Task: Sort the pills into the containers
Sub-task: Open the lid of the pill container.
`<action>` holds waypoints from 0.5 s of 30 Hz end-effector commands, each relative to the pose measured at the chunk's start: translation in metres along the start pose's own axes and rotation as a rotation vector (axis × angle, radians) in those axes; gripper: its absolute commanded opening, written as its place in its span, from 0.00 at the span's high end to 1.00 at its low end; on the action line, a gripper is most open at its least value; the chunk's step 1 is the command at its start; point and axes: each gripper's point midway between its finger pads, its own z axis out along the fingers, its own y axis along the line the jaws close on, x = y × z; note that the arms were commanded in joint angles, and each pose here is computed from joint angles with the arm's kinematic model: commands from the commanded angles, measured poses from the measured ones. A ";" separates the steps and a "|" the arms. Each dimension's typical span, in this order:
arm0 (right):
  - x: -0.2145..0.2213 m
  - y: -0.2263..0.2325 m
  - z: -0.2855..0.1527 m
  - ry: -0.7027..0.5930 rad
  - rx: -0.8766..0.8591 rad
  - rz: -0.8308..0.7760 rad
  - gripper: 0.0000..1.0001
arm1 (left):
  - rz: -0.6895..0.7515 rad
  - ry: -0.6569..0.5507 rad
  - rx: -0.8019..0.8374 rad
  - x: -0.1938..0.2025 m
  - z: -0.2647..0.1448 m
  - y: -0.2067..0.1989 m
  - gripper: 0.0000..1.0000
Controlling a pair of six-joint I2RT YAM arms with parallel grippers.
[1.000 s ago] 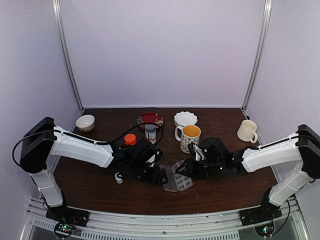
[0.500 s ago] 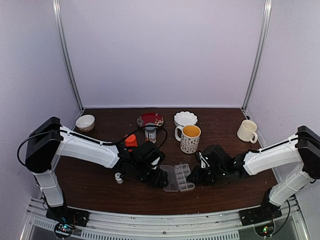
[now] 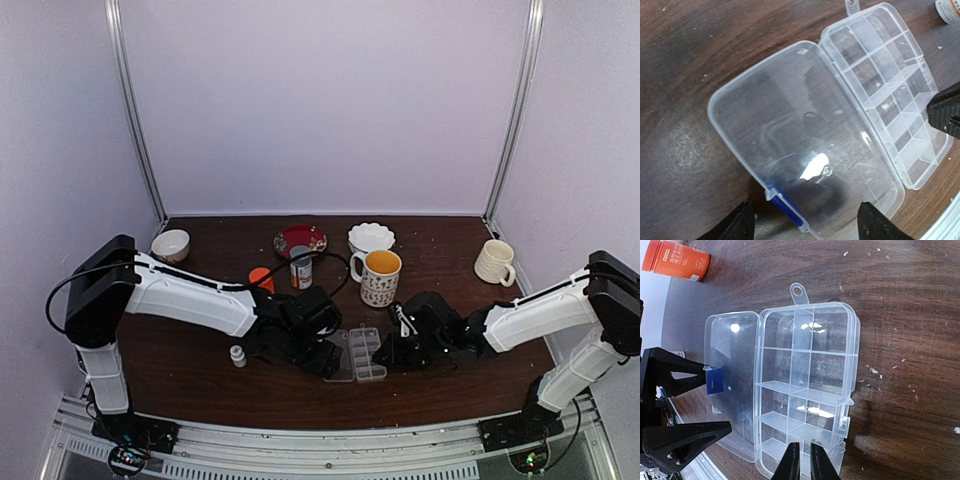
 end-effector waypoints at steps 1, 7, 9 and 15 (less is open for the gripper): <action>0.009 -0.017 0.005 0.026 0.052 -0.007 0.90 | 0.008 -0.008 -0.117 0.004 -0.010 0.023 0.27; 0.007 -0.014 0.005 0.024 0.044 -0.015 0.90 | 0.059 -0.138 -0.076 -0.026 -0.042 0.004 0.29; 0.007 -0.013 0.005 0.025 0.042 -0.019 0.90 | 0.080 -0.159 -0.062 -0.031 -0.046 -0.004 0.31; 0.006 -0.011 0.005 0.027 0.038 -0.030 0.90 | 0.105 -0.253 0.024 -0.048 -0.066 -0.028 0.46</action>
